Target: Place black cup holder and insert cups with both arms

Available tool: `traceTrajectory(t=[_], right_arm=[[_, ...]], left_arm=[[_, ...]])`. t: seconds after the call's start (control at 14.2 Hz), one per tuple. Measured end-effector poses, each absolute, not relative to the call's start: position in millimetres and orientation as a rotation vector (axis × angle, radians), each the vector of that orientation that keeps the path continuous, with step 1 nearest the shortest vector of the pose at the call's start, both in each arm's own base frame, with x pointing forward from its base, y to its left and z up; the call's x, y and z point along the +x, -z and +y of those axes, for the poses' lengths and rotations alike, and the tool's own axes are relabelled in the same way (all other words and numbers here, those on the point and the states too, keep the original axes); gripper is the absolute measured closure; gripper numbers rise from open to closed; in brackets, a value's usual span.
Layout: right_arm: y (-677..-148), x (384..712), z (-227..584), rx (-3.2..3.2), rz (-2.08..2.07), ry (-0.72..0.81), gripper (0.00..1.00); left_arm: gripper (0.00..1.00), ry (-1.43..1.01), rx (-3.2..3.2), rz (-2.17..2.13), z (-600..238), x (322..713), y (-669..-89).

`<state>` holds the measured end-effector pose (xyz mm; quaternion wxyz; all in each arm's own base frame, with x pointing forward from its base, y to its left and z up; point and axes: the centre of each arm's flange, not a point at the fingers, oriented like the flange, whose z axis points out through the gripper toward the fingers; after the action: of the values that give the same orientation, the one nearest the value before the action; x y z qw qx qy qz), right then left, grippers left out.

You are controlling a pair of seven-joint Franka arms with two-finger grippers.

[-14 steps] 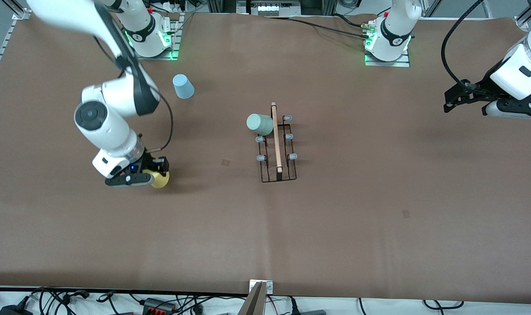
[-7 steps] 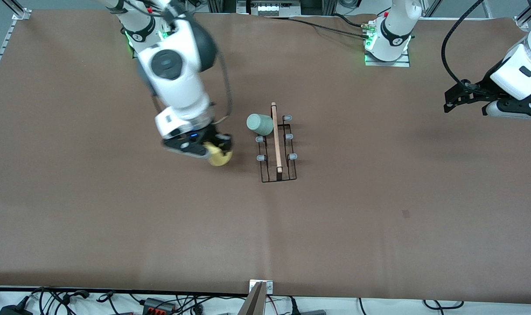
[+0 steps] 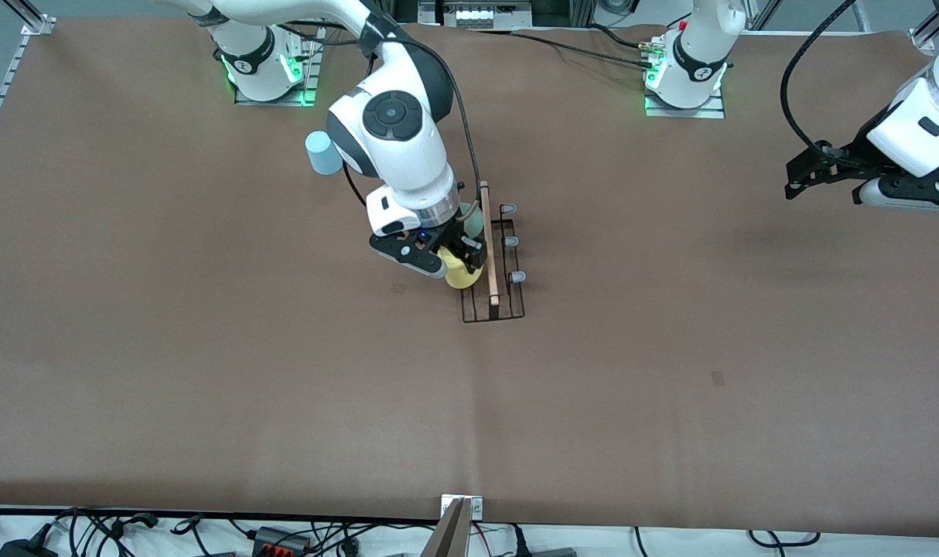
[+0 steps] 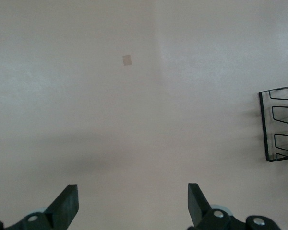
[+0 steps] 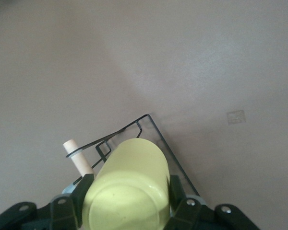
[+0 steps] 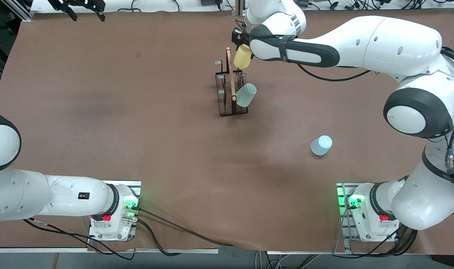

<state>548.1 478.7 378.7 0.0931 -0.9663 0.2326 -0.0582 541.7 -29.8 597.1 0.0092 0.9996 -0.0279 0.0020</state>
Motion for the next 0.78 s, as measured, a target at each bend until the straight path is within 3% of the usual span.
traceTrajectory(t=[0.49,0.56,0.78], right_arm=[[-337,548,485,-2.924,0.654,0.178,0.32],[-335,550,485,-2.925,0.654,0.181,0.28],[-352,567,466,-2.945,0.669,0.229,0.00]], left_arm=[[0.00,-0.005,3.122,-0.087,-30,542,-597],[0.00,-0.005,3.122,-0.087,-30,542,-597],[0.00,-0.005,3.122,-0.087,-30,542,-597]])
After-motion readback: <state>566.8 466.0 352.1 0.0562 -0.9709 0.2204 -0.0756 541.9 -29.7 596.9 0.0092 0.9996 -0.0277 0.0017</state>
